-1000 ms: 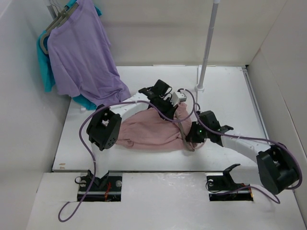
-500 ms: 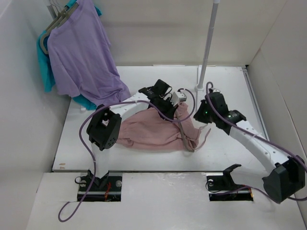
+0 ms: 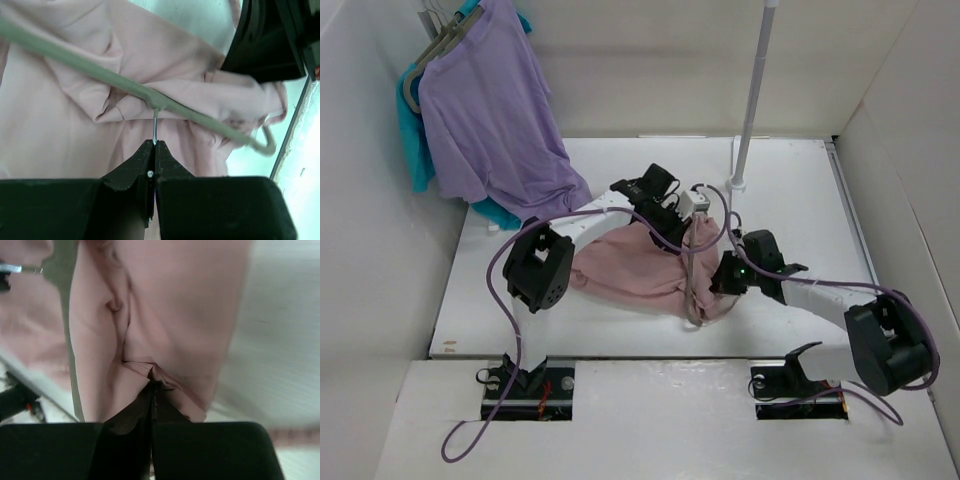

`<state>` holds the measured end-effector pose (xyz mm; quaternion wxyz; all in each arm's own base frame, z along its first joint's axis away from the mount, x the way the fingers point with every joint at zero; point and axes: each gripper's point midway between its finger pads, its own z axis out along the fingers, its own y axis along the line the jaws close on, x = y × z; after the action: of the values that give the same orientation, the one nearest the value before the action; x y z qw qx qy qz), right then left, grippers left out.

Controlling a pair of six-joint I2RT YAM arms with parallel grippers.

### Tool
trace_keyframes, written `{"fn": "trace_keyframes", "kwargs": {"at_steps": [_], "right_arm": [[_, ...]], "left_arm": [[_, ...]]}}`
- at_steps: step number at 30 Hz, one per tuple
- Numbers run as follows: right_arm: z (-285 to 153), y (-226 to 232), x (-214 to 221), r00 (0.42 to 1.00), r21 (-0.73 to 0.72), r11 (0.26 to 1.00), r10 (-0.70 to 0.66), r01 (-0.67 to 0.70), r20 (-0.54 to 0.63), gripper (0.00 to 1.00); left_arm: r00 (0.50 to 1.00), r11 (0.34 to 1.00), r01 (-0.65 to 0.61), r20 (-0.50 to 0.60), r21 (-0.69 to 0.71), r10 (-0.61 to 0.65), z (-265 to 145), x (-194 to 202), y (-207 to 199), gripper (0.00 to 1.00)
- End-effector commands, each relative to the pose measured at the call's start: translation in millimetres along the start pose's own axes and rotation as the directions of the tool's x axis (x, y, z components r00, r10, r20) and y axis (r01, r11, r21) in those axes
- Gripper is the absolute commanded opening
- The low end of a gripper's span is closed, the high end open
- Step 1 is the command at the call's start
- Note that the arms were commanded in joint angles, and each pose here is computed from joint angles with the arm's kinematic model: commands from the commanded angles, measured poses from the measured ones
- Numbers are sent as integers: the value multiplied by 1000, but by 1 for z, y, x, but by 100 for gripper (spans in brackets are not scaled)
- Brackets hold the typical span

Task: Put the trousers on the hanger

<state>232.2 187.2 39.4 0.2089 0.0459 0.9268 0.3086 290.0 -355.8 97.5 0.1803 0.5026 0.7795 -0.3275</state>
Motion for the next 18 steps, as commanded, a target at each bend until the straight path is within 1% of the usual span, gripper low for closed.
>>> {"fn": "trace_keyframes", "kwargs": {"at_steps": [1, 2, 4, 5, 6, 7, 8, 10, 11, 13, 14, 15, 17, 18], "right_arm": [[5, 53, 10, 998, -307, 950, -64, 62, 1, 2], [8, 53, 10, 999, -312, 949, -41, 39, 0, 2], [13, 60, 8, 998, -357, 932, -57, 61, 20, 2], [20, 58, 8, 999, -356, 934, -38, 39, 11, 2], [21, 62, 7, 999, -379, 925, -38, 40, 13, 2], [22, 70, -3, 997, -412, 909, -45, 65, 58, 2], [23, 73, -6, 998, -426, 904, -22, 47, 62, 2], [22, 80, -17, 994, -449, 892, -6, 53, 105, 2], [18, 92, -25, 990, -482, 872, -15, 80, 139, 2], [23, 100, -29, 990, -500, 863, 0, 72, 142, 2], [23, 110, -38, 985, -517, 850, -11, 100, 173, 2], [32, 111, -34, 989, -510, 856, -5, 82, 151, 2], [43, 113, -38, 988, -491, 868, 0, 78, 157, 2], [53, 110, -36, 990, -477, 878, 27, 42, 137, 0]], "left_arm": [[998, 1000, -12, 54, 15, 12, -6, -23, -4, 0], [998, 1000, 2, 65, 0, -2, -5, -27, -2, 0], [997, 1000, 7, 80, -3, -7, -7, -32, -2, 0], [997, 1000, 22, 75, 10, -23, -4, -30, -3, 0], [996, 998, 41, 82, 51, -45, -4, -32, -10, 0], [995, 996, 53, 85, 71, -59, -4, -33, -14, 0], [994, 993, 73, 72, 97, -80, -1, -29, -18, 0], [992, 985, 80, 80, 151, -93, -2, -32, -27, 0], [991, 979, 111, 61, 171, -123, 1, -24, -31, 0], [988, 967, 129, 60, 217, -146, -1, -22, -40, 0], [986, 963, 143, 53, 229, -159, 2, -17, -42, 0], [983, 957, 162, 50, 239, -178, 3, -16, -44, 0], [980, 945, 165, 61, 283, -190, 3, -19, -50, 0], [976, 931, 181, 56, 316, -208, 3, -18, -56, 0]]}}
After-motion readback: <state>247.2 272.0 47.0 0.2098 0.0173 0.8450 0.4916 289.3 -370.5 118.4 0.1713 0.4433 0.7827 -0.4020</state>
